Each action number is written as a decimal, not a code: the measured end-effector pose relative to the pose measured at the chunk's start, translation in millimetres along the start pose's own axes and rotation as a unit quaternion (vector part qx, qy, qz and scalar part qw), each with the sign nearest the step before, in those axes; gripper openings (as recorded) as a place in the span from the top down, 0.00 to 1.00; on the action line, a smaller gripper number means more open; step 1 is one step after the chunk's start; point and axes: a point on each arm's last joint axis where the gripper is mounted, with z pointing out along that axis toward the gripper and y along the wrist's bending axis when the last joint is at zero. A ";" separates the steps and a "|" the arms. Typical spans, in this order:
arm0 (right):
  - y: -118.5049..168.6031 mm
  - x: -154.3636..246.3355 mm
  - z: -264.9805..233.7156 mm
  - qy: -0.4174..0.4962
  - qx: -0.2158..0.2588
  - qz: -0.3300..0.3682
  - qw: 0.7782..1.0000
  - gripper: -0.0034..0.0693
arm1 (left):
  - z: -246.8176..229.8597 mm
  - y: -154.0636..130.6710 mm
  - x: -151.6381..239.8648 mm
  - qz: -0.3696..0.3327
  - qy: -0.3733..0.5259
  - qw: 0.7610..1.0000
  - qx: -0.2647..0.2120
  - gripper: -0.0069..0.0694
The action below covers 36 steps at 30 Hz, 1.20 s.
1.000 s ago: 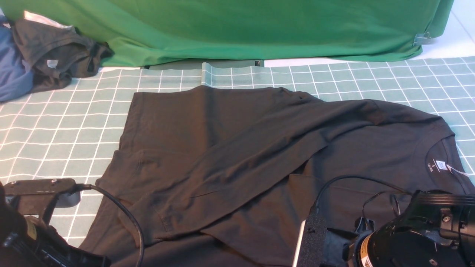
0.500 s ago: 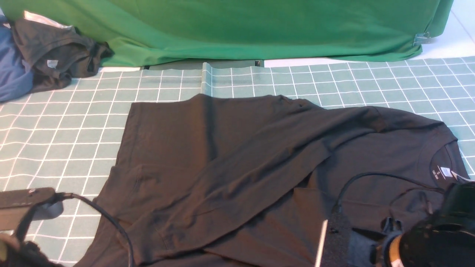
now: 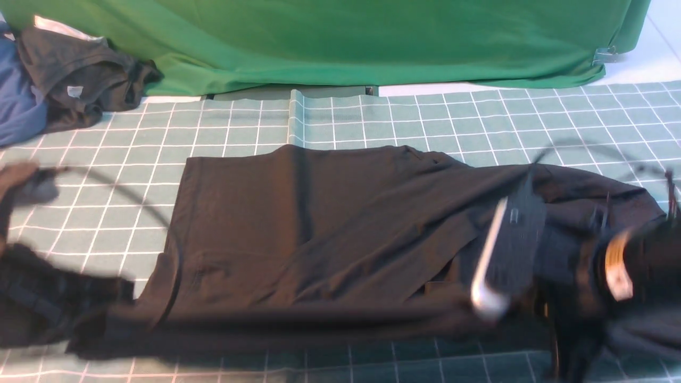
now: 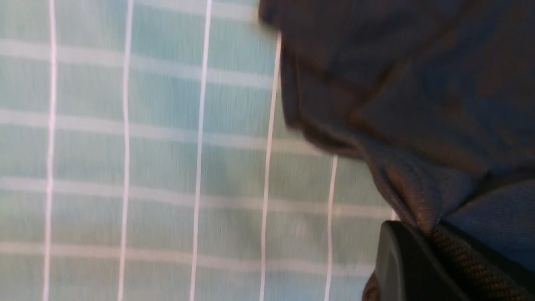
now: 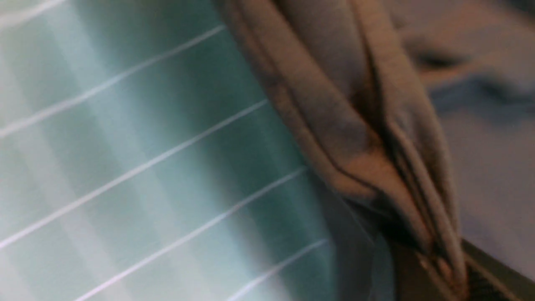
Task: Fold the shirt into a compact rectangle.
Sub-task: 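Fold the black garment in half by bringing its near edge over to the far edge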
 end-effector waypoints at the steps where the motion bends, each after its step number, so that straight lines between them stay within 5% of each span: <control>1: -10.7 -3.8 -0.9 -0.003 0.010 0.004 1.000 0.89 | 3.6 -3.7 -10.8 0.002 -0.004 1.000 -0.002 0.90; 10: -84.5 -33.8 18.8 0.006 0.047 0.020 0.999 0.89 | 47.8 -22.6 -107.8 -0.006 -0.019 1.000 -0.019 0.90; 23: -159.6 -73.9 93.3 0.018 0.061 0.032 0.997 0.89 | 113.2 -3.9 -230.9 -0.024 -0.036 0.998 -0.044 0.90; 36: -172.3 -77.7 137.6 0.046 0.041 0.037 0.997 0.89 | 148.7 -28.3 -201.9 0.084 0.131 0.988 -0.005 0.90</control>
